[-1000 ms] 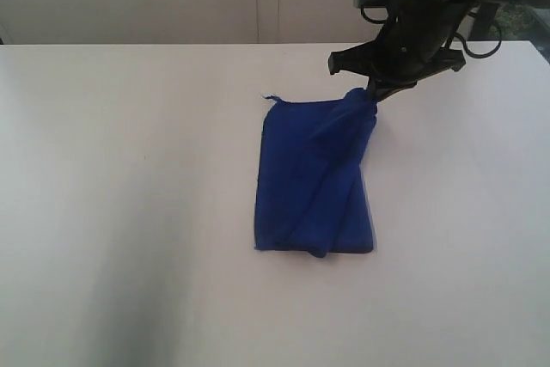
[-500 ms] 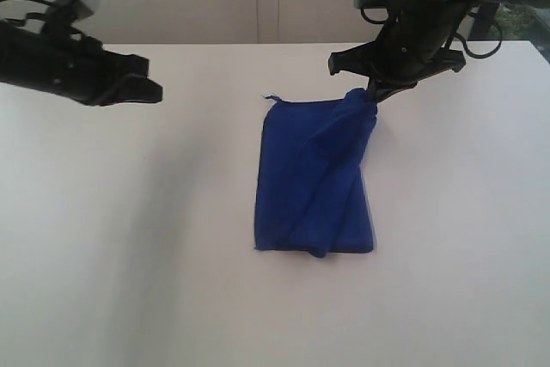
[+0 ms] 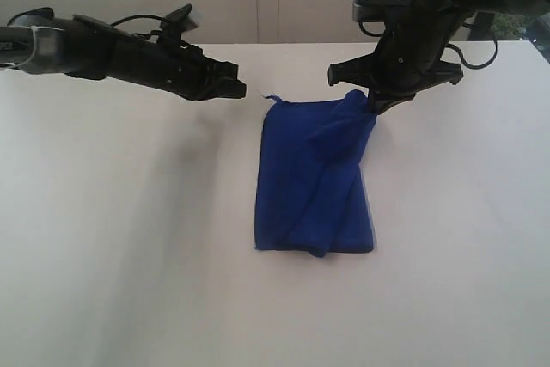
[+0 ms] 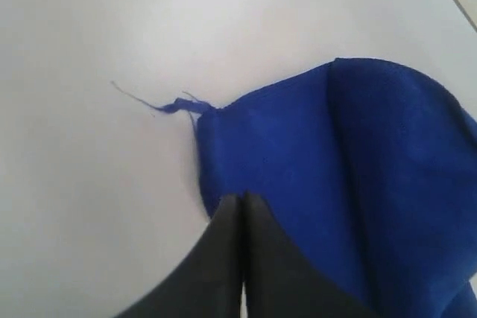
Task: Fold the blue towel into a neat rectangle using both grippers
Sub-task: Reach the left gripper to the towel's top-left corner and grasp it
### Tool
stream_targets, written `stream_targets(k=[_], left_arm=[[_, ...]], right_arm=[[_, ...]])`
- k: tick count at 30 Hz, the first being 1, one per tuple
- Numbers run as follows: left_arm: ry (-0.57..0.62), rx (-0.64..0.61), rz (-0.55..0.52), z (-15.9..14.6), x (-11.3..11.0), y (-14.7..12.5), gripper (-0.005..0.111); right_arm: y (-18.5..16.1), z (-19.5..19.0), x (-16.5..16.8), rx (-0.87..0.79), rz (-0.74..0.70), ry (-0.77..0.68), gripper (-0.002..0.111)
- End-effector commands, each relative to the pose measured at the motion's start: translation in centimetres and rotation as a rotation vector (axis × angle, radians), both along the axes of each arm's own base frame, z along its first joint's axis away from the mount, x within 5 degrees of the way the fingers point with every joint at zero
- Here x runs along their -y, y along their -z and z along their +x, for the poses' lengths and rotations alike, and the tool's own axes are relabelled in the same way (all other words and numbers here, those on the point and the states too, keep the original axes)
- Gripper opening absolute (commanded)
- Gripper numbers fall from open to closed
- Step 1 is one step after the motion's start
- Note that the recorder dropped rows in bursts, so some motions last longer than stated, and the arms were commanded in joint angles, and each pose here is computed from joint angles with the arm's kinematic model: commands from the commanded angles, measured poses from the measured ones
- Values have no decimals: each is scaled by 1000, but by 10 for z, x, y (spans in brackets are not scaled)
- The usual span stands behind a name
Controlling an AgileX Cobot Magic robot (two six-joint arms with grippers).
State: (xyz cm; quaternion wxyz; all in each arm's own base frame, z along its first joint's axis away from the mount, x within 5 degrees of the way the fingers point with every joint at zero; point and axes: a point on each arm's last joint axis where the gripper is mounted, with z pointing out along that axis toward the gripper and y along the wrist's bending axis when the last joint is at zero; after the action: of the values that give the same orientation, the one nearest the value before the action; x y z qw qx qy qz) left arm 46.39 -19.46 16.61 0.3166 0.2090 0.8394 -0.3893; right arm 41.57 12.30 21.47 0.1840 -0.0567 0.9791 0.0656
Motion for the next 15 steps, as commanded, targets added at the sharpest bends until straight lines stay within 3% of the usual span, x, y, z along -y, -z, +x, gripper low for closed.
stream_targets(k=[1, 7, 15], left_arm=[[34, -3, -23, 1, 20, 5, 13], [56, 105, 50, -2, 39, 11, 47], [-19, 182, 148, 2, 54, 29, 52]], right_arm=[[-2, 1, 4, 4, -5, 11, 0], [-2, 1, 4, 8, -6, 11, 0], [-2, 1, 4, 10, -6, 11, 0]])
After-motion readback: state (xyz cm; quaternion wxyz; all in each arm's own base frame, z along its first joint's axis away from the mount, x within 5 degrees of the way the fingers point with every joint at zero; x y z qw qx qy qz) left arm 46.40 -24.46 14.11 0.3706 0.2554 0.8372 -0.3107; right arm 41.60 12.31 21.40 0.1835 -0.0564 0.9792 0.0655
